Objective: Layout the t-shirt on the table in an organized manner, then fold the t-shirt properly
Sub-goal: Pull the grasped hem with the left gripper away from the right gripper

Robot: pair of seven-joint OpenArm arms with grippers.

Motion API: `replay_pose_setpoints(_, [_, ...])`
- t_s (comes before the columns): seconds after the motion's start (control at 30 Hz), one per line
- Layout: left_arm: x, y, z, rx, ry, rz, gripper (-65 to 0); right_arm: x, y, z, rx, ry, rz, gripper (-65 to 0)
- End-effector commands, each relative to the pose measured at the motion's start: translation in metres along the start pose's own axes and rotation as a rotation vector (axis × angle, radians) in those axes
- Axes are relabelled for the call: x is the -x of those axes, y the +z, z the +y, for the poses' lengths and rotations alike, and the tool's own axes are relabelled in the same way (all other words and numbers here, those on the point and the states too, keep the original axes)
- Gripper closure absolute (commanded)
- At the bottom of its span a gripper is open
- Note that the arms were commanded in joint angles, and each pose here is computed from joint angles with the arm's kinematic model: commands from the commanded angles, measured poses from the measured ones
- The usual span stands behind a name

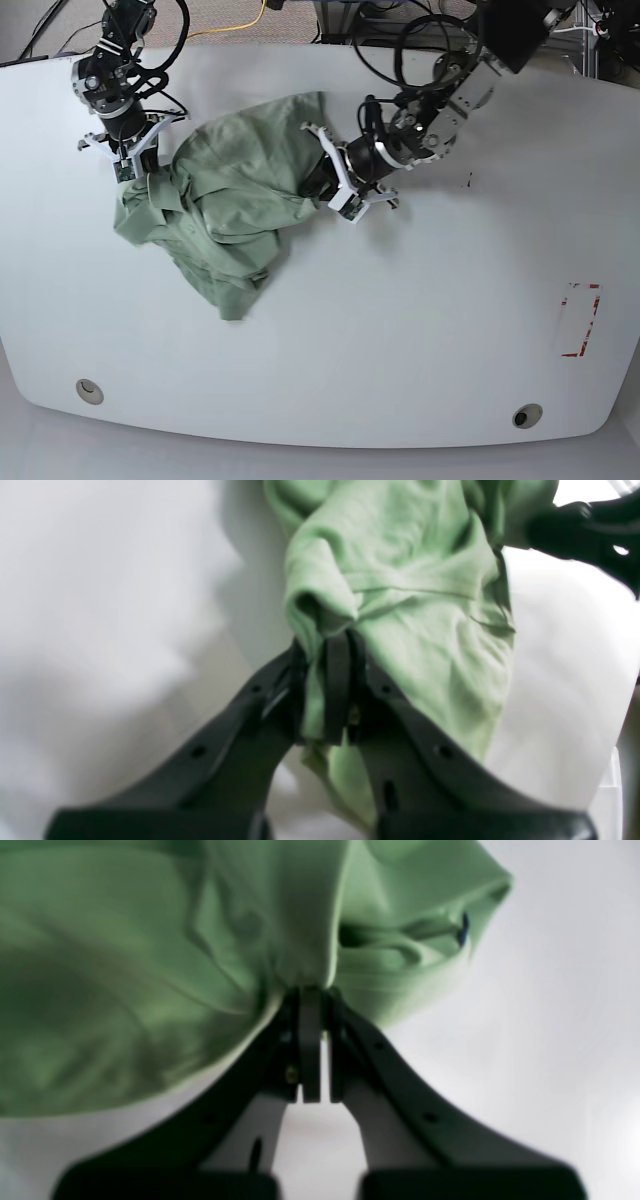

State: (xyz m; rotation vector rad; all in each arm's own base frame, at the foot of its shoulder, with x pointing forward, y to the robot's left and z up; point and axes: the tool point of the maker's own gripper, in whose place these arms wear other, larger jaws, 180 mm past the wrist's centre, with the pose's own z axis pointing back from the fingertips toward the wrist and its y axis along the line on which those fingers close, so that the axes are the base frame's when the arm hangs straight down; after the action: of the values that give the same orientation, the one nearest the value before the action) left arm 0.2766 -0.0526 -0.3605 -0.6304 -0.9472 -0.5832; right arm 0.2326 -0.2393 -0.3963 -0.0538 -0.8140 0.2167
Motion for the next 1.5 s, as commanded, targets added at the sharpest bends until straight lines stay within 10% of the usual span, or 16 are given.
replay_pose_setpoints(0.0, [-0.019,0.021,-0.002,0.013,-0.028,-0.070,0.0,-0.022,0.003,0.002,0.005,0.015,-0.065,-0.2])
replay_pose_setpoints(0.57, [0.011,0.135,0.052,-0.187,-0.082,0.015,0.0,-0.047,0.007,0.051,-0.094,0.077,-0.125,-0.2])
replay_pose_setpoints(1.47, [0.029,0.175,0.076,-0.252,-0.083,0.063,0.0,-0.017,0.026,-0.048,0.145,0.014,-0.057,-0.2])
